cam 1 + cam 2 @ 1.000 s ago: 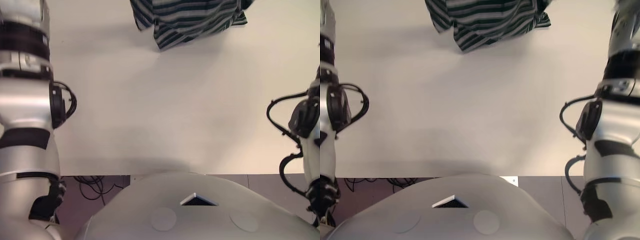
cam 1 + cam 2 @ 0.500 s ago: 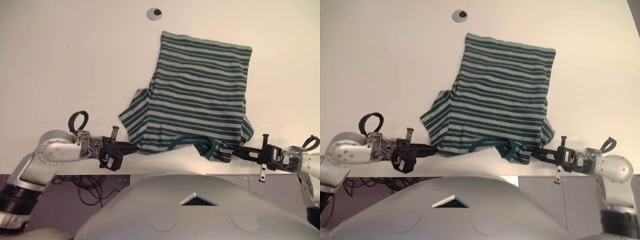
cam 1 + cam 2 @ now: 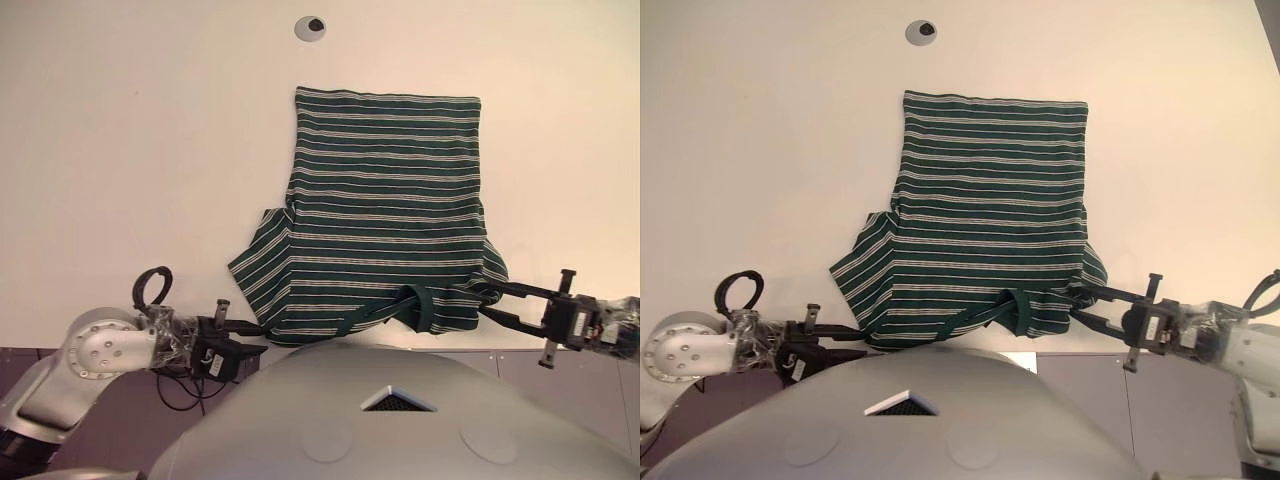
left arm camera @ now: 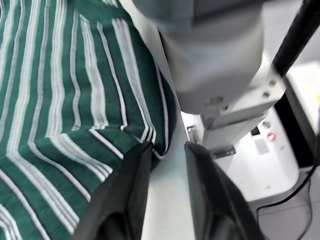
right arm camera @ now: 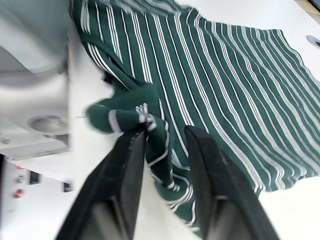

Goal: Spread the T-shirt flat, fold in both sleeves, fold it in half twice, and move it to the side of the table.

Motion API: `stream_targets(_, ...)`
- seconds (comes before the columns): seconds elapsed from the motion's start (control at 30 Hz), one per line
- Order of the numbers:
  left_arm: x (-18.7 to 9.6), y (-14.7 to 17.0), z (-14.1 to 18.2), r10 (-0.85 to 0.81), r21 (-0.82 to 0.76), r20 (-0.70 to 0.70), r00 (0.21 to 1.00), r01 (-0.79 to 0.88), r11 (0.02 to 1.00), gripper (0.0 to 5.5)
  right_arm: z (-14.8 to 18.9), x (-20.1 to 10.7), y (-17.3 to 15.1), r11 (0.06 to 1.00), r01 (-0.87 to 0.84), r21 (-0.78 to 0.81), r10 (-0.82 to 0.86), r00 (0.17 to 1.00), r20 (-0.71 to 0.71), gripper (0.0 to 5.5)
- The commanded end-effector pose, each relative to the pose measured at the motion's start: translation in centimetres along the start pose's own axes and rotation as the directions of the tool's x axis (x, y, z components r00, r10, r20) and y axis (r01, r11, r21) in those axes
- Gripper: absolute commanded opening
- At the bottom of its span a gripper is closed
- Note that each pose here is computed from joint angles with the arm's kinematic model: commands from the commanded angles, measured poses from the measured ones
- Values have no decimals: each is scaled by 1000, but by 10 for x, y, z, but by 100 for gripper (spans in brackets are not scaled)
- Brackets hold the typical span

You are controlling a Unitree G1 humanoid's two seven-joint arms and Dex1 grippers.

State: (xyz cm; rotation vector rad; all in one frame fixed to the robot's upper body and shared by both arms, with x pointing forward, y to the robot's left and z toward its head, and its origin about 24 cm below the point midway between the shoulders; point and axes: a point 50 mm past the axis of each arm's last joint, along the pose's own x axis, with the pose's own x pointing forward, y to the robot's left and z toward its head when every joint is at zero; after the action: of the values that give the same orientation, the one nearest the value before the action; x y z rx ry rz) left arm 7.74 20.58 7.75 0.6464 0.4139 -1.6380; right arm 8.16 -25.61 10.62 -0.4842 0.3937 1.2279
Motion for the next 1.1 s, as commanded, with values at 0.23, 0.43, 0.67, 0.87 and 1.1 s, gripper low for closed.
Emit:
stream_targets(0.23, -11, 43, 29, 24, -87, 353, 935, 7, 996, 171, -13, -19, -28, 993, 116, 36, -117, 992, 37, 299)
stream_targets(0.43, 24, 112, -7, 430, -70, 197, 881, -424, 903, 171, -43, 4, -37, 985, 153, -73, -160, 983, -89, 299)
stream_targets(0.67, 39, 95, -53, 344, 34, -1, 939, -344, 938, 171, -74, 14, -38, 985, 92, -144, -130, 950, -283, 299)
stream_targets(0.87, 33, 82, -93, 266, 169, -231, 936, -230, 958, 171, -94, -3, -37, 983, 73, -170, -141, 890, -434, 299)
stream_targets(1.1, 24, 82, -112, 295, 229, -331, 896, -227, 947, 171, -92, -43, -20, 998, 55, -4, -49, 855, -517, 299)
